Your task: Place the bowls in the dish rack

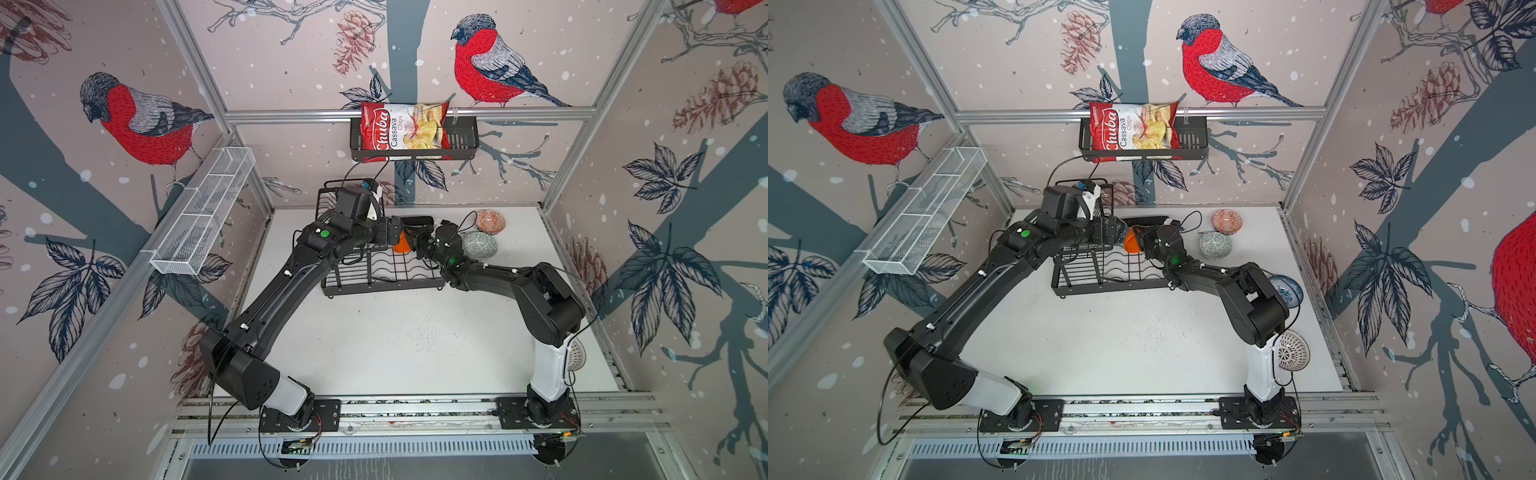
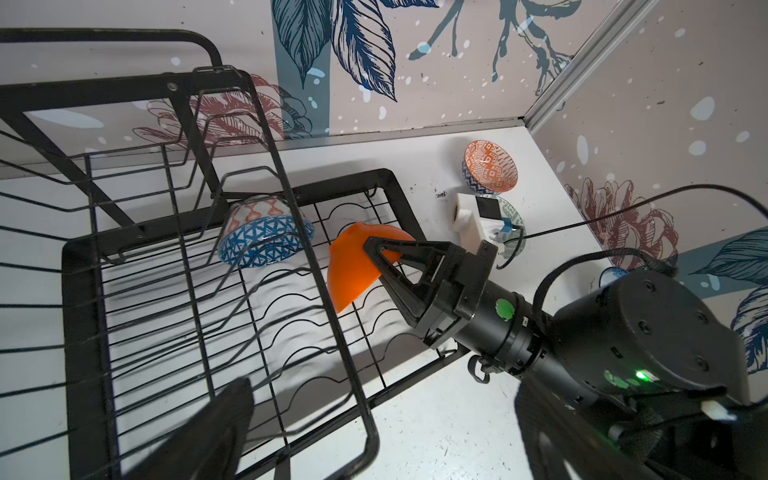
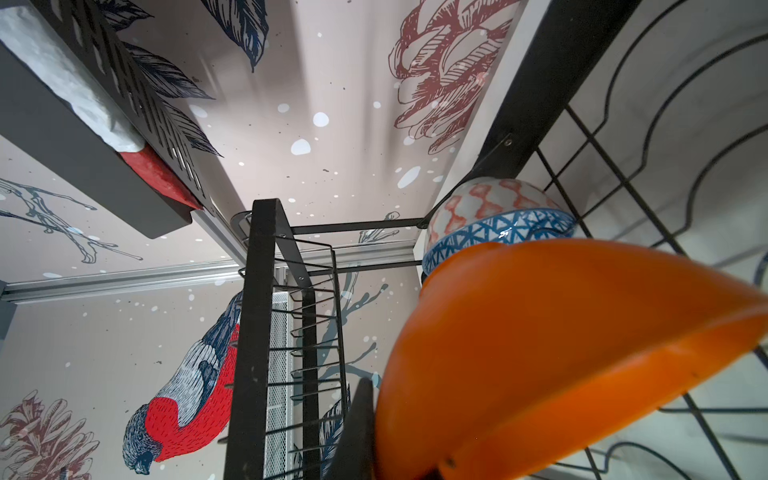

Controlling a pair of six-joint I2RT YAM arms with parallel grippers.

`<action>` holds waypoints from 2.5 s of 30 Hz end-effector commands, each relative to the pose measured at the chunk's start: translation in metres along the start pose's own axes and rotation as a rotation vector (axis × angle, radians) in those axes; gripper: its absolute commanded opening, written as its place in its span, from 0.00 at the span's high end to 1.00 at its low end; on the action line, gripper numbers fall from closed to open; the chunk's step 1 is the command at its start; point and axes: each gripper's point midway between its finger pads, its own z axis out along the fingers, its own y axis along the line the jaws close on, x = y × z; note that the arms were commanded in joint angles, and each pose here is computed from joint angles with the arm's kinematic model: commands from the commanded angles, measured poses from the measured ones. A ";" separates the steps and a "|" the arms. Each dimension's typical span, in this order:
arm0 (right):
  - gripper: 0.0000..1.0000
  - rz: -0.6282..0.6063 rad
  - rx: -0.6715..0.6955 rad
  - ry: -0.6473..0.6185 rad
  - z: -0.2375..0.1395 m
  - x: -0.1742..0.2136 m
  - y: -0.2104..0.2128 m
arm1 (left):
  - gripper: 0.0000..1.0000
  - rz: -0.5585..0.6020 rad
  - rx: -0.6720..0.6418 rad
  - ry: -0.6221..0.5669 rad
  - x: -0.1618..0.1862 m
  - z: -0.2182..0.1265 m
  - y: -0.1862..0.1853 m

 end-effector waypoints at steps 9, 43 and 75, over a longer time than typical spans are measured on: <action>1.00 0.004 -0.041 0.058 0.039 0.016 0.010 | 0.02 0.010 0.005 -0.068 -0.012 0.001 0.005; 1.00 0.174 0.010 0.104 0.099 0.043 -0.037 | 0.02 -0.002 0.030 -0.071 -0.011 0.005 0.005; 0.97 0.317 0.090 0.053 0.084 0.055 -0.069 | 0.02 -0.017 0.015 -0.061 -0.006 0.004 0.009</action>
